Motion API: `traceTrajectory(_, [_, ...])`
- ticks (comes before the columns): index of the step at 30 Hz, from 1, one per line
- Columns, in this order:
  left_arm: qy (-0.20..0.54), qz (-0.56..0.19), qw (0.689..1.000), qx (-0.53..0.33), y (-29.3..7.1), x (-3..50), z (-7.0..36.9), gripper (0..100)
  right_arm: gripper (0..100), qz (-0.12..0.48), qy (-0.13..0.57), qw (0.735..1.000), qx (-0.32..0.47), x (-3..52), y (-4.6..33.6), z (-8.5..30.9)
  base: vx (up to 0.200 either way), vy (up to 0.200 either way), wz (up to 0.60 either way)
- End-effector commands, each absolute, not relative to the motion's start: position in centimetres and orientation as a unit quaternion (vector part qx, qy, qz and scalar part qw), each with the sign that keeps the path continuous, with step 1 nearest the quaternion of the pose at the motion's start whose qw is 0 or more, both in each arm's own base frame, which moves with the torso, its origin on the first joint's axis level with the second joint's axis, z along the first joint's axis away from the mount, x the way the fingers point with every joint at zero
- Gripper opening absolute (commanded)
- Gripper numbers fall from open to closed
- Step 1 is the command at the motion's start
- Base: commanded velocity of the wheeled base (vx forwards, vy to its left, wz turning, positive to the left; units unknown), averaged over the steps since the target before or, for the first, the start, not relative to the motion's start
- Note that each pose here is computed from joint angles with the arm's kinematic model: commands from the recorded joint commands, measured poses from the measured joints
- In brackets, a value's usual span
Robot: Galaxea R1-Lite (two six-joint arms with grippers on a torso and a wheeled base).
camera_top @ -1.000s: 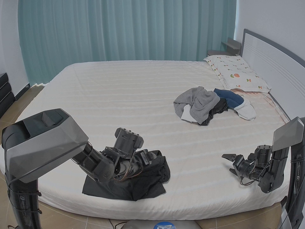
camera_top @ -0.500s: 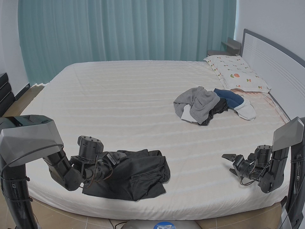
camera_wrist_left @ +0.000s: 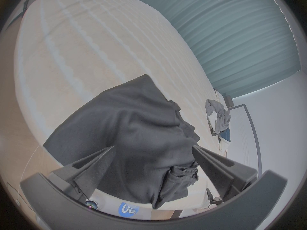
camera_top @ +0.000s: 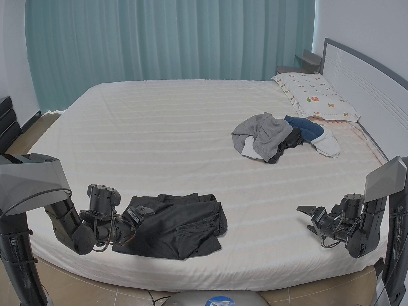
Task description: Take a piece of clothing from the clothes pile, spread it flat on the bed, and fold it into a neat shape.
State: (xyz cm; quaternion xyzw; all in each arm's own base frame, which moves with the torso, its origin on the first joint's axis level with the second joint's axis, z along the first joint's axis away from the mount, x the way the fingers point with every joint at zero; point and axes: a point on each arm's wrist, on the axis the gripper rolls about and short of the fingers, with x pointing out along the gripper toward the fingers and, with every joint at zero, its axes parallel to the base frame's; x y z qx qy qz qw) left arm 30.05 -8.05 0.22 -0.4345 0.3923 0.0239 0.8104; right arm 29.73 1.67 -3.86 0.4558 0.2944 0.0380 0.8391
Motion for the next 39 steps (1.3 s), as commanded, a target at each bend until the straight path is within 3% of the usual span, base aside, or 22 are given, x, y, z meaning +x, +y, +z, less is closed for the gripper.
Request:
traceTrajectory(1, [0.388, 0.024, 0.811, -0.437, -8.0, 30.2, 0.3, 100, 100, 0.04, 0.29, 0.841, 0.456, 29.8, 1.6, -3.8, 0.0, 0.0, 0.0])
traceTrajectory(9, [0.364, 0.029, 0.8, -0.476, -8.0, 31.3, 1.3, 100, 100, 0.041, 0.29, 0.841, 0.455, 29.8, 1.7, -3.8, 0.0, 0.0, 0.0])
traceTrajectory(27, [0.354, 0.044, 0.795, -0.491, -6.4, 32.2, 1.1, 100, 100, 0.057, 0.278, 0.85, 0.443, 30.0, 3.3, -2.8, 0.0, 0.2, 0.0])
traceTrajectory(39, [0.351, 0.045, 0.792, -0.498, -6.5, 32.2, 1.2, 100, 100, 0.055, 0.262, 0.891, 0.365, 29.8, 8.7, -3.3, 0.0, 0.2, 0.0])
